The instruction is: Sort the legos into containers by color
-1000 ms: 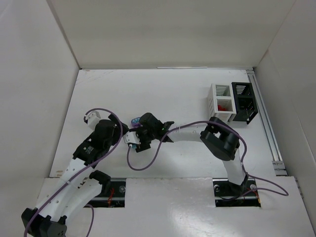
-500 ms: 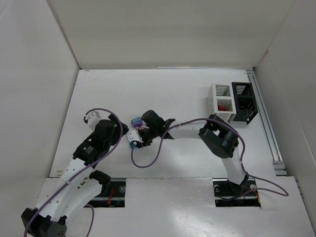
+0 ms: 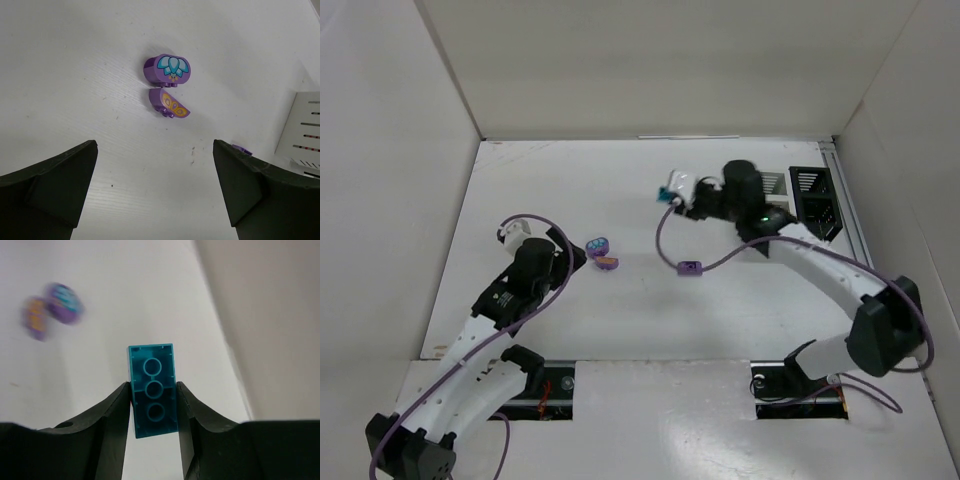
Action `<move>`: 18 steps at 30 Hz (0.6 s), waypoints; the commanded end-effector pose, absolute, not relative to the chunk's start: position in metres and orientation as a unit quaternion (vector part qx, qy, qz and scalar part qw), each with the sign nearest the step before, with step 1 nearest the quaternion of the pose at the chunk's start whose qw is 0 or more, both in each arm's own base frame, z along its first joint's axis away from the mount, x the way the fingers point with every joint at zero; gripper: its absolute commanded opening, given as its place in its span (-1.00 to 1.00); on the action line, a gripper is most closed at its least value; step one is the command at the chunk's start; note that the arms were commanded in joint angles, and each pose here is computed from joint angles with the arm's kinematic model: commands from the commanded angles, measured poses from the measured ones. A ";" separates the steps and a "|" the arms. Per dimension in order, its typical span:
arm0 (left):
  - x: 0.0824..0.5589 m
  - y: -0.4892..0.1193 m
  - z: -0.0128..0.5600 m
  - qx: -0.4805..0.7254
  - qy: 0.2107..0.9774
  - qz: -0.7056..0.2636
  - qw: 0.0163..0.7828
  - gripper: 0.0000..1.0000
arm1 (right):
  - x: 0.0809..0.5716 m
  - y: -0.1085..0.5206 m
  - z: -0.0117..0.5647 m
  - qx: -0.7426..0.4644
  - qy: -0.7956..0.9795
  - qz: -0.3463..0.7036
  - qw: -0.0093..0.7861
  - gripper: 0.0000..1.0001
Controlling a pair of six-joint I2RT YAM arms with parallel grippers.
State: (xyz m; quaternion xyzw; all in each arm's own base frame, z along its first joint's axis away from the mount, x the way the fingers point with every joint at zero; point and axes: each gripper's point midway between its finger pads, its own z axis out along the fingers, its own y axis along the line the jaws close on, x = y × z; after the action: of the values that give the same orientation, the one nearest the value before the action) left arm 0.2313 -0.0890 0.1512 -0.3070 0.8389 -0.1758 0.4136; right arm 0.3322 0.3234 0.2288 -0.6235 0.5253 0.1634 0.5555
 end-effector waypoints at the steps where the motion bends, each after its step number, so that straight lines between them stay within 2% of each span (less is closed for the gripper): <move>1: 0.245 -0.100 0.166 -0.279 0.835 -0.195 0.433 0.98 | 0.379 0.221 0.258 -0.517 0.619 0.060 0.588 -0.49; 3: 0.250 -0.105 0.166 -0.277 0.835 -0.200 0.432 0.98 | 0.406 0.138 0.267 -0.438 0.686 -0.032 0.579 -0.44; 7: 0.259 -0.108 0.168 -0.268 0.834 -0.202 0.438 0.98 | 0.421 0.012 0.285 -0.255 0.775 -0.154 0.557 -0.41; 10: 0.267 -0.111 0.165 -0.257 0.840 -0.193 0.437 0.98 | 0.436 -0.031 0.278 -0.214 0.801 -0.171 0.532 -0.41; 18: 0.285 -0.121 0.163 -0.238 0.856 -0.177 0.425 0.98 | 0.473 -0.088 0.253 -0.171 0.842 -0.196 0.473 -0.41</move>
State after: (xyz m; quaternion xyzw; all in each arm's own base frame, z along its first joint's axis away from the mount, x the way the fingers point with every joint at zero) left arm 0.2682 -0.1134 0.1373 -0.2513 0.8691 -0.1569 0.3962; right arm 0.4708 -0.0728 0.2430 -0.1965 0.8354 -0.1865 0.4782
